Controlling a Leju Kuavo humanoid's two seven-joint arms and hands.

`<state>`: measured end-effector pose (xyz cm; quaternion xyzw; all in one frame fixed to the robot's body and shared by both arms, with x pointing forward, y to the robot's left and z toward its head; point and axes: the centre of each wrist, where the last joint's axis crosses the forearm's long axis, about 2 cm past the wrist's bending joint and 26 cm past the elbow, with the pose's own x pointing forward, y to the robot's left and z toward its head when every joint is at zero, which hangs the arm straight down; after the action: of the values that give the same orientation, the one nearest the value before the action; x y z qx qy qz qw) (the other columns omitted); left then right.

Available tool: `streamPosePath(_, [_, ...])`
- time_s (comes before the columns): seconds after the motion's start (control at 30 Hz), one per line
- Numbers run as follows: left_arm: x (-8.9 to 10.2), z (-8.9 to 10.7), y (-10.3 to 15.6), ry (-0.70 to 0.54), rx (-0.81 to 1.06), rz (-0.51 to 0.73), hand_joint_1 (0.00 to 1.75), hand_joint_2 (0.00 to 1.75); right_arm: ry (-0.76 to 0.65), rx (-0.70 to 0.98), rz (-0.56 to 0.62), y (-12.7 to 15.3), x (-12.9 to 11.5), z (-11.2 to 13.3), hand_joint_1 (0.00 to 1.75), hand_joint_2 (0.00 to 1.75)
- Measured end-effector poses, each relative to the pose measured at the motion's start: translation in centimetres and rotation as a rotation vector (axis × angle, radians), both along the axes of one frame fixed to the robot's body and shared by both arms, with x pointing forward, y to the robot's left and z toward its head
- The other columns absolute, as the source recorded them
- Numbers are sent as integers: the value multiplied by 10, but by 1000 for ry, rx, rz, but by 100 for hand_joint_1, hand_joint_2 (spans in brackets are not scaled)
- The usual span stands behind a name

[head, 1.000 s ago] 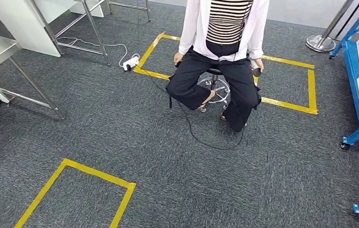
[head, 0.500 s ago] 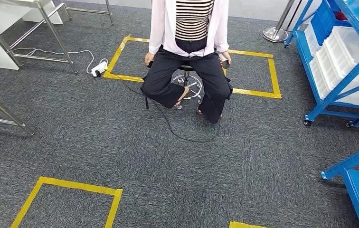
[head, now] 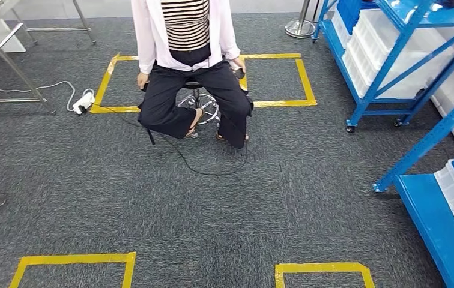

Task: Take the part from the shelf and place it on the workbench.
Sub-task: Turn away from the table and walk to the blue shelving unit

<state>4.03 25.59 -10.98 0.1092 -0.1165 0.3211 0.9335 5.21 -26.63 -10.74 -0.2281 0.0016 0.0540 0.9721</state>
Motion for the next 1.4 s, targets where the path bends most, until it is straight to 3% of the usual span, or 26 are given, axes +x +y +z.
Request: streamPosePath(1.4, [0,0,-4,2,-10,-7,0,0,-2,-2,-20,-1,0,0,0,0])
